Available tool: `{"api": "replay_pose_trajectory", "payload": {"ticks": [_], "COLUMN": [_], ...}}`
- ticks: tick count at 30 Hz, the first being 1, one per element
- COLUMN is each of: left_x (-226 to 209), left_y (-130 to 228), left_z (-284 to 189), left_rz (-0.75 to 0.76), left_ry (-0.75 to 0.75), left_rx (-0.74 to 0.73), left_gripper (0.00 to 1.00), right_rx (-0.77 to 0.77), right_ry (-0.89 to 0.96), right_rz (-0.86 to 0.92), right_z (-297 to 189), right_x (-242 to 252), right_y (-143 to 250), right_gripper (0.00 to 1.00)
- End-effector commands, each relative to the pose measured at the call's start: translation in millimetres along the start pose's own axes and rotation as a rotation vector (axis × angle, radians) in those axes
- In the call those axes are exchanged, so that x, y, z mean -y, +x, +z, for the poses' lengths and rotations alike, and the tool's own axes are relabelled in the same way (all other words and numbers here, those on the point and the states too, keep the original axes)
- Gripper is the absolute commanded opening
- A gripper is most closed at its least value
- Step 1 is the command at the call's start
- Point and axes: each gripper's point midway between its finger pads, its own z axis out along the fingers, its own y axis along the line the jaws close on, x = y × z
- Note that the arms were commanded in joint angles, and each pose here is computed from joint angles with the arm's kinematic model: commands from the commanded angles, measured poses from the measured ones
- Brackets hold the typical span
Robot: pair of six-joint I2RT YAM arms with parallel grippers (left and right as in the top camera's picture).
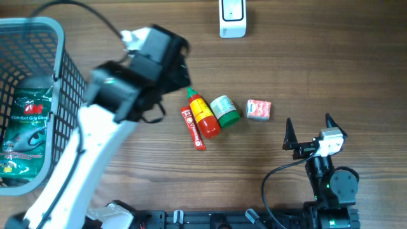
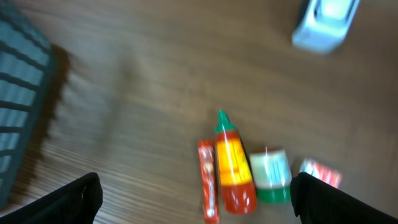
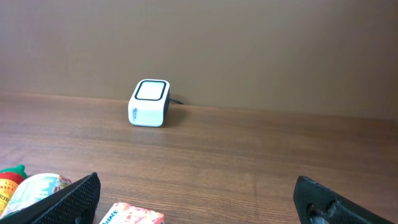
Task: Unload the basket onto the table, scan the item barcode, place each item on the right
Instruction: 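Reach the left gripper into the basket and grasp the green 3M glove pack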
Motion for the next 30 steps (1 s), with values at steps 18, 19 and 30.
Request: {"api": "replay_pose_trajectory", "payload": {"ticks": [18, 19, 30], "left_x": [-299.8, -306.5, -363.7], "left_y": [-50.5, -42.7, 27.5], "left_z": [-58.5, -49.7, 102.2], "left_rz": [-1.251, -1.330, -1.702], "left_ry": [-0.436, -0.466, -0.710], "left_rx": [0.223, 0.210, 0.197], "left_gripper": [1.00, 1.00, 1.00], "right_rx": [0.003, 0.003, 0.003], "right_ry": [-0.001, -0.001, -0.001], "right_rz": [-0.012, -0.012, -0.012], "right_z": [0.0, 0.0, 0.0], "right_x": [-0.5, -0.5, -0.5], "right_y": [-0.4, -0.4, -0.4], "right_gripper": [0.99, 1.00, 1.00]}}
